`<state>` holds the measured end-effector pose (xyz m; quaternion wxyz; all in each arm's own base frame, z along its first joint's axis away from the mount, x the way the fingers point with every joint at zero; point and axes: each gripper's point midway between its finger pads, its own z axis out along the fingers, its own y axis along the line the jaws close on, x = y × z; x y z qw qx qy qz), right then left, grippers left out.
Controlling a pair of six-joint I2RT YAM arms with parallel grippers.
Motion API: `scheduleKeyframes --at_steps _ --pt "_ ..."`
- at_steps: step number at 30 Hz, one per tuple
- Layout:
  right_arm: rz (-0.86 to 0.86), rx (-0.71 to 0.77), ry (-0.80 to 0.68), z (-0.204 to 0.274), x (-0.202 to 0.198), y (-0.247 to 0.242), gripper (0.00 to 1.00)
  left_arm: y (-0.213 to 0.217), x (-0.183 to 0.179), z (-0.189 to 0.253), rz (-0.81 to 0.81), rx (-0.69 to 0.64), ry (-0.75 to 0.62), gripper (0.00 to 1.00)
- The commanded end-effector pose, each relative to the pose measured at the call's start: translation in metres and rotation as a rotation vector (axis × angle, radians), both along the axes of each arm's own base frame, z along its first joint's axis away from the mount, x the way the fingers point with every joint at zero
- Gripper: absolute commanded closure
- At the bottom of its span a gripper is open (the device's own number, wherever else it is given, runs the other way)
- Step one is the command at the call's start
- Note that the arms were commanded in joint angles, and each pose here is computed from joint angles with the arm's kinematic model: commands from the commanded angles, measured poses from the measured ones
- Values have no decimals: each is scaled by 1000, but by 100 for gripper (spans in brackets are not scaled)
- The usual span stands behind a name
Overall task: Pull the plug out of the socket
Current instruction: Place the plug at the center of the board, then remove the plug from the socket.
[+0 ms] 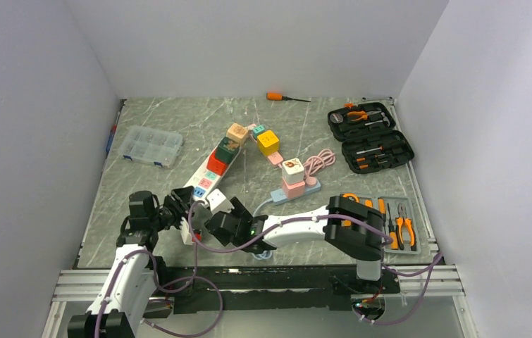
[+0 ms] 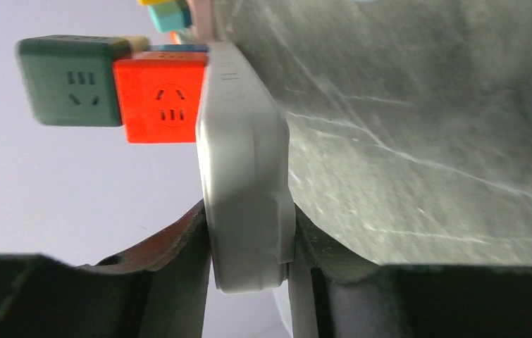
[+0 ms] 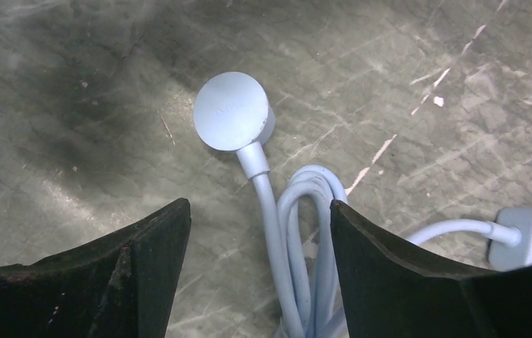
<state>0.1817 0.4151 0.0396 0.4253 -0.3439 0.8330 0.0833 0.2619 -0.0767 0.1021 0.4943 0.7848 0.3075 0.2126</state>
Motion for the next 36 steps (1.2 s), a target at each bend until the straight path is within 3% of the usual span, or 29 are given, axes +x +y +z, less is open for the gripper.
scheduleKeyframes --at_steps 1,4,8,15,21,28,32,36 --pt "-40 161 -29 66 13 1 25 21 -13 -36 102 61 183 56" --pt "-85 208 -36 87 24 -17 22 23 -19 -42 109 77 231 50" --pt "-173 268 -49 110 42 -53 20 31 -26 -55 137 117 300 19" --pt "-329 304 -67 124 64 -117 19 35 -25 -53 177 101 320 5" --pt "-460 360 -79 141 71 -171 15 34 -17 -6 311 -102 411 2" --pt "-543 349 -64 139 73 -207 1 18 -38 56 395 -366 549 1" --pt "-572 333 -32 129 80 -217 0 6 -49 74 417 -482 638 1" --pt "-585 346 -17 126 89 -222 0 2 -44 81 536 -580 744 1"
